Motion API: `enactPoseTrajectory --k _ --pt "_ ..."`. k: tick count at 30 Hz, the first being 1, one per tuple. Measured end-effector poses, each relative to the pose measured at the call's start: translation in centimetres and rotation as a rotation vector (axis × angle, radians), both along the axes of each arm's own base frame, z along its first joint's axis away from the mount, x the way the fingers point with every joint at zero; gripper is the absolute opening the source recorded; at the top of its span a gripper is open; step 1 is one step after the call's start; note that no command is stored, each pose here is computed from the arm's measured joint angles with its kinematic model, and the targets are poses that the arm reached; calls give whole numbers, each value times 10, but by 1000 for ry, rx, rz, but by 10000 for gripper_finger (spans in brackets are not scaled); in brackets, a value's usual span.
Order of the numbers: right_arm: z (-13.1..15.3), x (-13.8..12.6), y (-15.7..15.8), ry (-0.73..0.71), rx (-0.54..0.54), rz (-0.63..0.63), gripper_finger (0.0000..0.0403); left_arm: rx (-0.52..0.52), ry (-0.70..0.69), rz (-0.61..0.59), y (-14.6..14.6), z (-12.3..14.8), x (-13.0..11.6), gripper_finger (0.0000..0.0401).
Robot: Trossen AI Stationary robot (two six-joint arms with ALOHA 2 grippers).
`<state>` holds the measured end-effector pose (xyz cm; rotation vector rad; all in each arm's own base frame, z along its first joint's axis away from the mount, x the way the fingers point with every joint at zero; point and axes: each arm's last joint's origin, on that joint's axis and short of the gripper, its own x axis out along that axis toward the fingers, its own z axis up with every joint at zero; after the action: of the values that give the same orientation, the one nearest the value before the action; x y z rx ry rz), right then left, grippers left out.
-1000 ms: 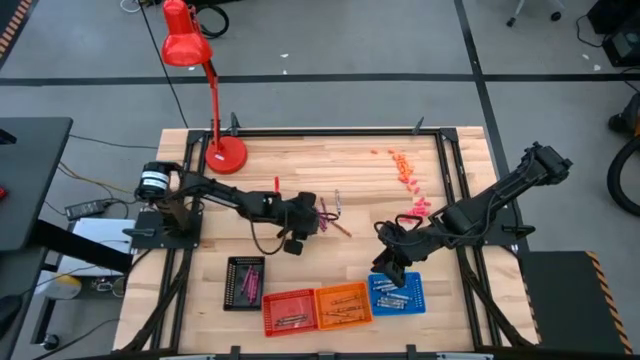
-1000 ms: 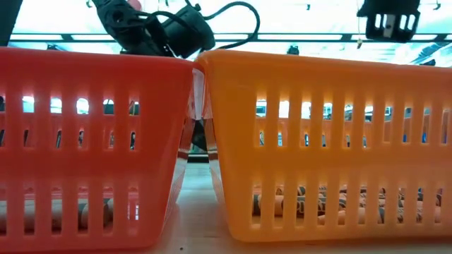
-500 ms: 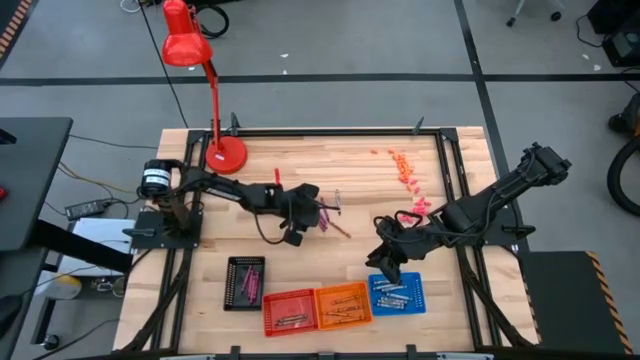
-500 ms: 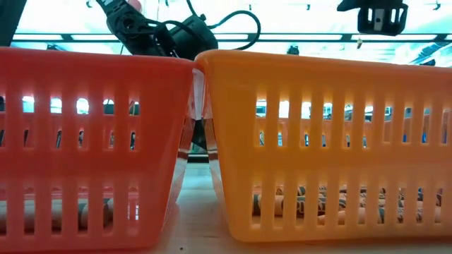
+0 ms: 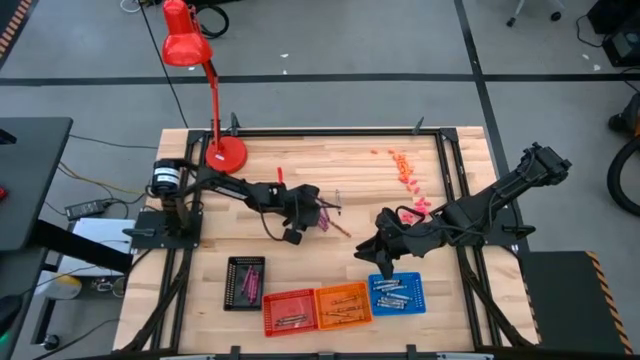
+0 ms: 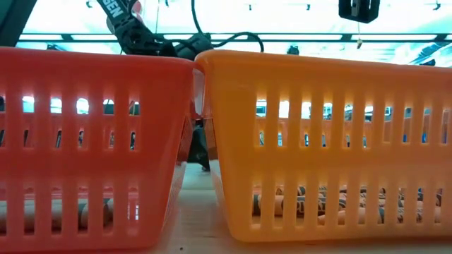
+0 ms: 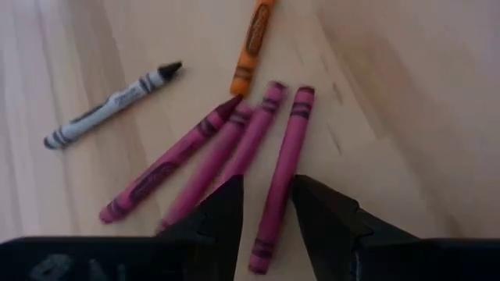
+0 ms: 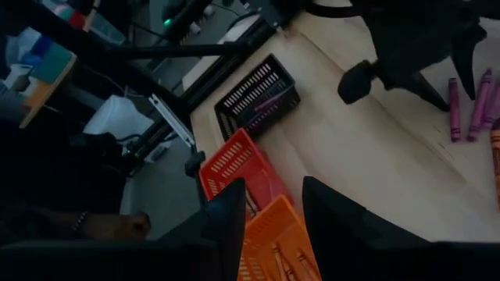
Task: Sort crayons
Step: Put the violet crayon into the black bin
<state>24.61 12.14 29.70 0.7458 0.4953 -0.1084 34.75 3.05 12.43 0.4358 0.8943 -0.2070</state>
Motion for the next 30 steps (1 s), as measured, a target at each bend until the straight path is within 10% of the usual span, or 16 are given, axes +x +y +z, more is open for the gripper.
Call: enactPoseTrajectory --k 12,22,30 --pt "0 0 0 -5 -14 -11 132 -59 13 41 -9 -3 1 127" --pt "0 0 0 -5 -16 -10 132 -151 66 100 -12 -6 -3 19" --pt "-2 -1 0 16 -26 18 132 -190 63 130 -23 0 -5 21"
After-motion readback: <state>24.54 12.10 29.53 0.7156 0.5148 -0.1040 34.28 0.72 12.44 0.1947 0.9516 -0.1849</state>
